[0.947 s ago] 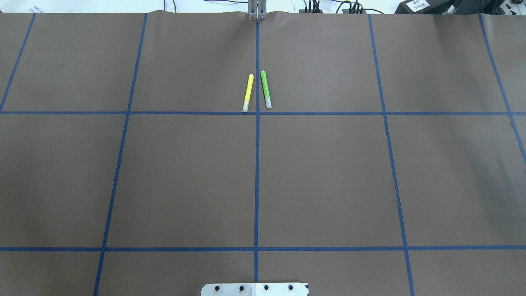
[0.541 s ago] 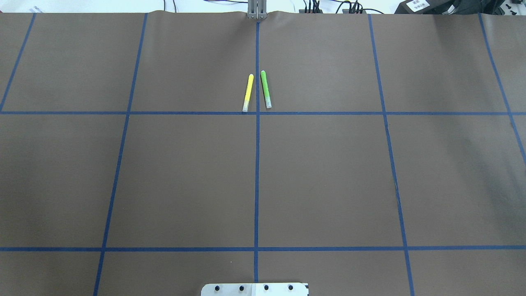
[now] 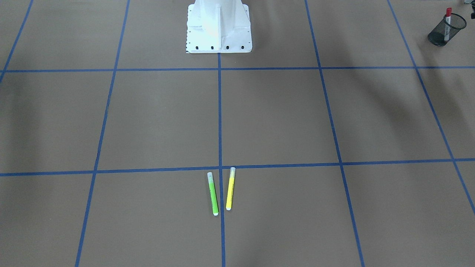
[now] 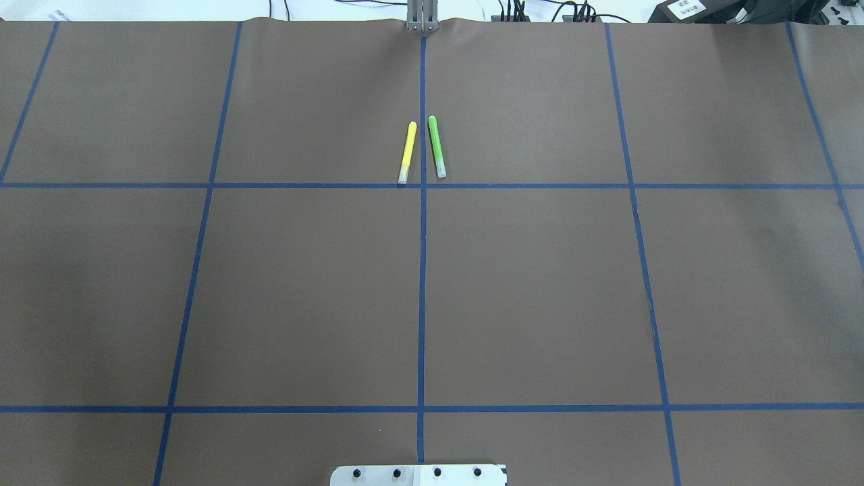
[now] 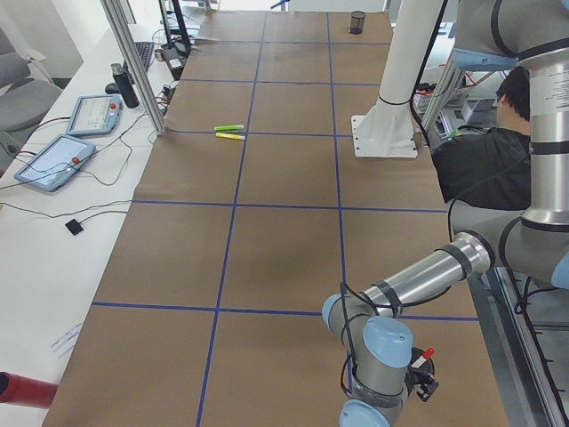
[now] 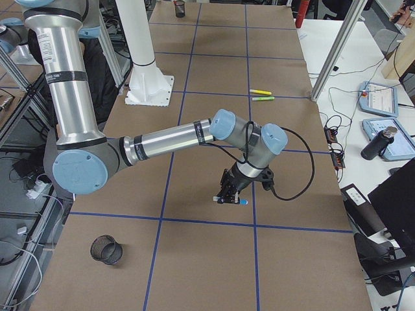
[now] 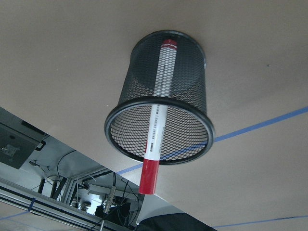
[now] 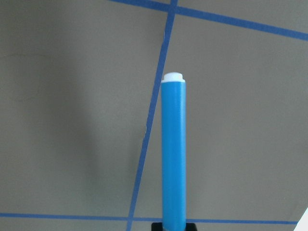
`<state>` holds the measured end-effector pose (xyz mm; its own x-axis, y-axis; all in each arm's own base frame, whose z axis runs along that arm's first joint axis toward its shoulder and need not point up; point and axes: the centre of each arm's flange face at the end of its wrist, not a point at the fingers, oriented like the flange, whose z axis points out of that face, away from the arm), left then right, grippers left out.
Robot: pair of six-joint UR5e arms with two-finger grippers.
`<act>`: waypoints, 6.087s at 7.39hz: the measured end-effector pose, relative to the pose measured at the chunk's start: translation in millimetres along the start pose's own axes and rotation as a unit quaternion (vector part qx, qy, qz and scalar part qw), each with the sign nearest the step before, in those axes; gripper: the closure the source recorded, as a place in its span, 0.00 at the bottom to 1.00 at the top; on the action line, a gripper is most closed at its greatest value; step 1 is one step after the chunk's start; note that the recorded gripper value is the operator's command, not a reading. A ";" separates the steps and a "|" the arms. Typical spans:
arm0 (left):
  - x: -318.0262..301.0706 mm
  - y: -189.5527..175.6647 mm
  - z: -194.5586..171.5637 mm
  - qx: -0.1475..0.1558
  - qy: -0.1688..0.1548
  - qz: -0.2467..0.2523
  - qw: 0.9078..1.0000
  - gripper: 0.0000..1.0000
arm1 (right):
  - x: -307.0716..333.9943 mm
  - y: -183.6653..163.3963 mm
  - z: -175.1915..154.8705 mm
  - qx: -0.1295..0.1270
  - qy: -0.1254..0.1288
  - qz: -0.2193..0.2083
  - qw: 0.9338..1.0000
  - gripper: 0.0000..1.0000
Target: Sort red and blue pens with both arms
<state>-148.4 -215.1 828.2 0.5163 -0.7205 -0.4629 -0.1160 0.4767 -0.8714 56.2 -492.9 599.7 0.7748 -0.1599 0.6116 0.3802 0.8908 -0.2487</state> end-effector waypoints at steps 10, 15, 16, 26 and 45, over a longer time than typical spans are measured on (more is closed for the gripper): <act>192.8 17.1 -148.8 0.219 -0.013 0.180 0.959 0.00 | 115.1 218.4 144.2 -0.145 -0.150 0.068 0.976 1.00; 219.5 23.1 -162.4 0.230 -0.008 0.201 0.952 0.00 | 124.5 273.5 210.6 -0.230 -0.246 0.103 0.936 1.00; 222.5 24.8 -164.8 0.233 -0.009 0.204 0.951 0.00 | 127.5 276.7 221.9 -0.240 -0.256 0.109 0.930 1.00; 236.8 39.7 -172.6 0.244 -0.007 0.219 0.945 0.00 | 144.4 290.8 286.9 -0.284 -0.315 0.161 0.891 0.69; 305.3 17.4 -163.8 0.387 -0.052 0.249 0.886 0.00 | 158.0 53.8 99.6 0.192 -0.101 0.213 0.953 0.00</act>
<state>-131.8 -509.4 645.0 0.6449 -0.2931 -0.7058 0.2452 0.9541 -0.1722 148.7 -427.9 757.8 0.6899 0.3019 0.6579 -0.1900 0.9525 -0.2379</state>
